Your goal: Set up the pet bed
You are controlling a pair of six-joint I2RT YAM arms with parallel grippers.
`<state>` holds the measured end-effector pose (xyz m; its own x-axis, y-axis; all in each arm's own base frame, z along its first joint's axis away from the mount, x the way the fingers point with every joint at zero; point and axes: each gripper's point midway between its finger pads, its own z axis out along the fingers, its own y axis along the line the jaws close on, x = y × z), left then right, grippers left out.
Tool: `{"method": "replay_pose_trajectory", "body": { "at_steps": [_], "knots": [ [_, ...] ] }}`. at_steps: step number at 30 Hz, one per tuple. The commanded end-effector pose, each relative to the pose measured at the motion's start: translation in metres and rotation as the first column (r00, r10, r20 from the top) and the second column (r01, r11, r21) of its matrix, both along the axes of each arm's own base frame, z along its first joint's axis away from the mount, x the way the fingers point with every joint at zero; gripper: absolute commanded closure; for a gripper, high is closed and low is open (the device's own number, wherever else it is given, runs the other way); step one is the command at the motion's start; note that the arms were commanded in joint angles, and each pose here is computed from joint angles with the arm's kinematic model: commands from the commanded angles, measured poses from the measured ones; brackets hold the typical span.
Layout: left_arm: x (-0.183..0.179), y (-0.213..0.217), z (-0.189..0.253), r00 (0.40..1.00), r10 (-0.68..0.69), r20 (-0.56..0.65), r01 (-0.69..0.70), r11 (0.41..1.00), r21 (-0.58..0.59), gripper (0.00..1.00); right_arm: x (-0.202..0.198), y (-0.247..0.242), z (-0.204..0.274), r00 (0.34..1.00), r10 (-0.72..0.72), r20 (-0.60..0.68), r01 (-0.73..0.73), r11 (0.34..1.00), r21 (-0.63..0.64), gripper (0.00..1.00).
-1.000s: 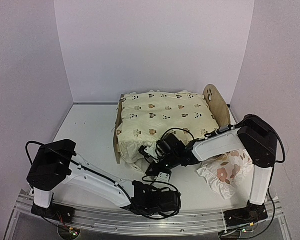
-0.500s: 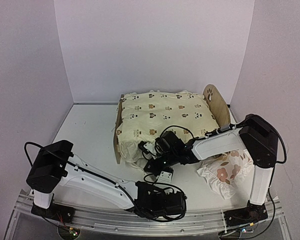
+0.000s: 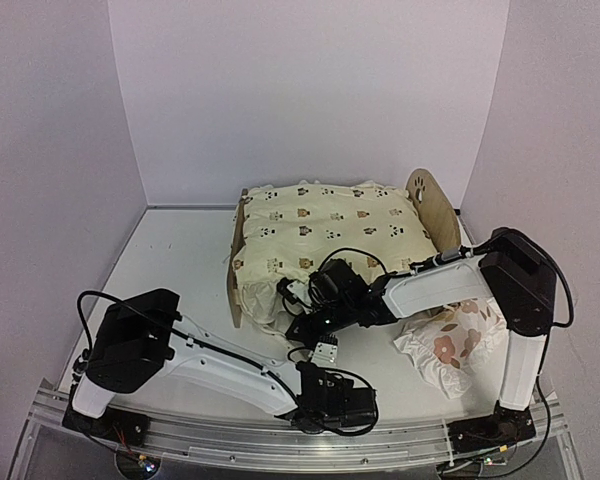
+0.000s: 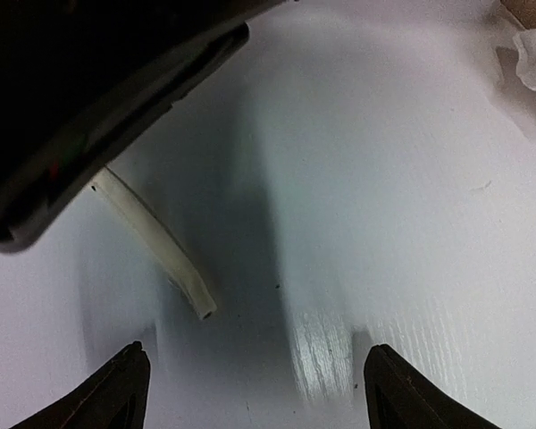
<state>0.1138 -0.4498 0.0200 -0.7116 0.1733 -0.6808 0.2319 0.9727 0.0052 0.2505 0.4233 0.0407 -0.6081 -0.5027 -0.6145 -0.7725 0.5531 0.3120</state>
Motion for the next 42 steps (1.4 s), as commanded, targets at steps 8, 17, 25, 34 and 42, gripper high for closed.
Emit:
{"method": "replay_pose_trajectory", "body": {
  "at_steps": [8,17,25,34,42],
  "knots": [
    [0.011,0.007,-0.006,0.999,0.038,-0.008,-0.038,0.999,0.004,0.32,0.001,0.006,0.019,1.0,-0.005,-0.006,0.006,0.999,0.046,1.0],
    [0.007,0.026,-0.02,0.997,0.062,-0.043,-0.061,0.998,0.024,0.58,0.002,0.008,0.024,1.0,-0.007,-0.005,0.008,0.998,0.056,1.0],
    [0.013,0.042,-0.014,0.995,0.099,-0.009,-0.099,0.994,0.038,0.5,0.001,0.006,0.026,1.0,-0.011,-0.009,0.011,0.998,0.054,1.0],
    [0.023,0.041,-0.008,0.993,0.119,-0.009,-0.118,0.992,0.037,0.35,0.002,0.009,0.031,1.0,-0.018,-0.014,0.019,0.998,0.062,1.0],
    [0.029,0.042,-0.009,0.991,0.133,0.014,-0.133,0.99,0.042,0.49,-0.001,0.01,0.029,0.999,-0.013,-0.04,0.016,0.998,0.069,1.0]
  ]
}}
